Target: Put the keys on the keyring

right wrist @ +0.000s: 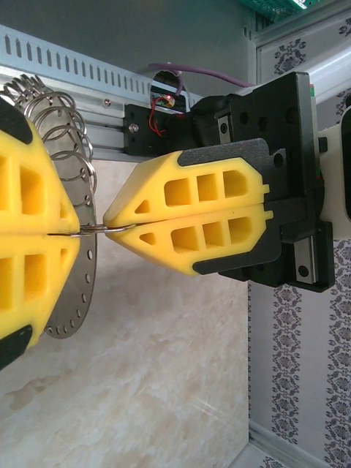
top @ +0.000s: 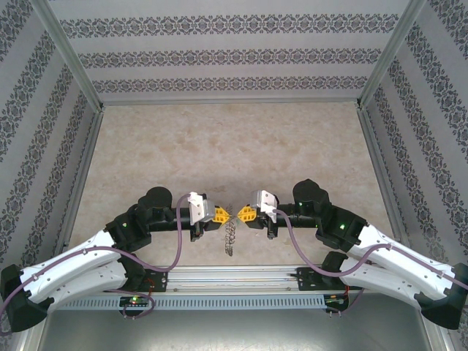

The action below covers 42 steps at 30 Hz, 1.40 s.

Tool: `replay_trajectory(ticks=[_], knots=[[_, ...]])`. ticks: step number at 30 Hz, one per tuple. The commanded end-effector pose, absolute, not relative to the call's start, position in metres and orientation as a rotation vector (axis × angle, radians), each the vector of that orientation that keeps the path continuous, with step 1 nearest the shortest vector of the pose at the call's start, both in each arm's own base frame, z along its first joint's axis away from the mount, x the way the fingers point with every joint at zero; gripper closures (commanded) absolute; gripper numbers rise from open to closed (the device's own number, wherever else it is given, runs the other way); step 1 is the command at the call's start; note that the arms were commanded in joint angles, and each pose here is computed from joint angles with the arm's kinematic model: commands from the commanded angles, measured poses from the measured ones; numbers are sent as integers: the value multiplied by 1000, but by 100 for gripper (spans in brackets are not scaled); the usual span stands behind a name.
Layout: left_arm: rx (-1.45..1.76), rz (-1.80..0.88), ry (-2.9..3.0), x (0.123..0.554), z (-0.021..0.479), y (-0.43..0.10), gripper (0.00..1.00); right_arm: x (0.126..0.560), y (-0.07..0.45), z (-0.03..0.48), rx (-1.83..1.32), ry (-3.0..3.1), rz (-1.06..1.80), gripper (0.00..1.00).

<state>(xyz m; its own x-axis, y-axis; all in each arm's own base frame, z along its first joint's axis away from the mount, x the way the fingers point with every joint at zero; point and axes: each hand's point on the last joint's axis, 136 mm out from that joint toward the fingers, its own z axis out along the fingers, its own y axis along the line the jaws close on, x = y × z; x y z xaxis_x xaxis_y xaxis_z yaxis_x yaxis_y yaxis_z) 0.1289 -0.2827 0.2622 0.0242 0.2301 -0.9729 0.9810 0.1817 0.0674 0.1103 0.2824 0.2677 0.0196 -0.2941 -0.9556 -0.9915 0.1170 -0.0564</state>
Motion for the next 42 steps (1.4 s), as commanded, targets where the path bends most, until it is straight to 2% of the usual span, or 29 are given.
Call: replay_trajectory(ticks=[1,42], knots=[[1243,-895,1349,127,278,-282,100,106,283,284,-1347,1399,935,100],[1243,-899,1348,127,276,-283,100,114,286,286,-1329,1412,910,100]])
